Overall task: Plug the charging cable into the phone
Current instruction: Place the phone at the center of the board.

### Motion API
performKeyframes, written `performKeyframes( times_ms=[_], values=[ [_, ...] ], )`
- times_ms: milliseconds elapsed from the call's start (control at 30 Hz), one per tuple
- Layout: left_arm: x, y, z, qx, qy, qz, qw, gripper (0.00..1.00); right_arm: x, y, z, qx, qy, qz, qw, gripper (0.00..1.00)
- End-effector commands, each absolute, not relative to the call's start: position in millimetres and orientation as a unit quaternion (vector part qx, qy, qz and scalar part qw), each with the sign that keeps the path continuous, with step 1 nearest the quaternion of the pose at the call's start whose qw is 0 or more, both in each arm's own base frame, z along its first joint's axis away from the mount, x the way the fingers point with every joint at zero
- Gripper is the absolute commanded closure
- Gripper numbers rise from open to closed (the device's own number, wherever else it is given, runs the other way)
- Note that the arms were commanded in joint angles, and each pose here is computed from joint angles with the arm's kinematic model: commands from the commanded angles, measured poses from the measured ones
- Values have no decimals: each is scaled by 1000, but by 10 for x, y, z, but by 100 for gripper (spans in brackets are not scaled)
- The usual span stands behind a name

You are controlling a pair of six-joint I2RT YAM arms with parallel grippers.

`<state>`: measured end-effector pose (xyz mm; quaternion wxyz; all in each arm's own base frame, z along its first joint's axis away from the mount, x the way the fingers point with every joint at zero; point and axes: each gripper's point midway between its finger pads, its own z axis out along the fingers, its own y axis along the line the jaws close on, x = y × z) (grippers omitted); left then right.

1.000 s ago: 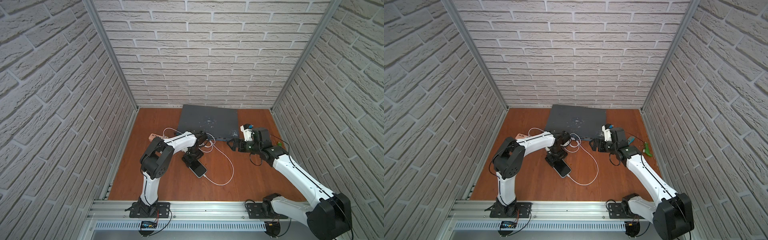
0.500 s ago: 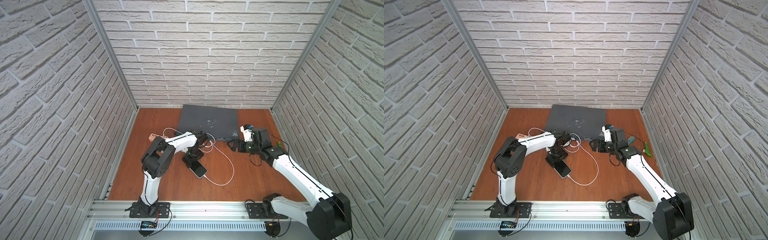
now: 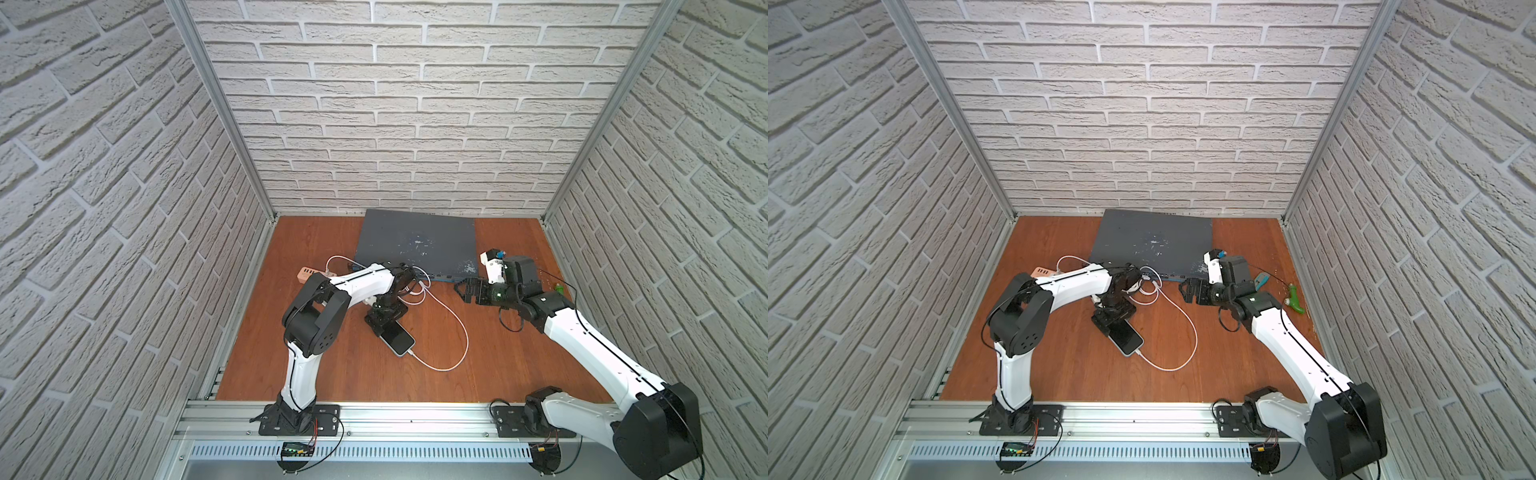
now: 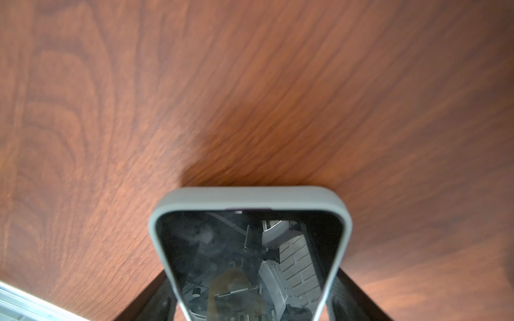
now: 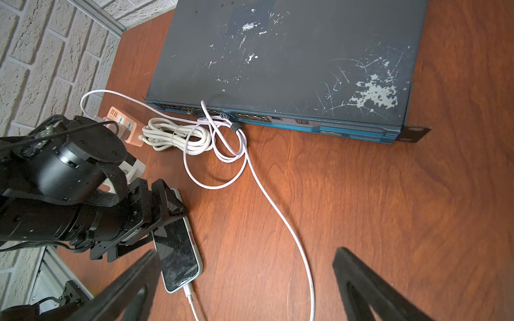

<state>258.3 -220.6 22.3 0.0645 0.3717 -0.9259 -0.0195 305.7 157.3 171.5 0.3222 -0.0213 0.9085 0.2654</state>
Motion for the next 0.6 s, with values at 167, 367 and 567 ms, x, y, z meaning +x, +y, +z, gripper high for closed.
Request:
performKeyframes(
  times_ms=[167,367,567],
  values=[
    [2409,-2138,53,366,-925,-44,93,2,3100,1559,1726,-24,904,265,334,1],
    [2394,-2109,77,366,-925,-45,89,2,3100,1561,1721,-22,904,267,333,1],
    [2414,-2092,155,362,-928,-44,76,2,3104,1545,1682,-20,907,261,331,1]
  ],
)
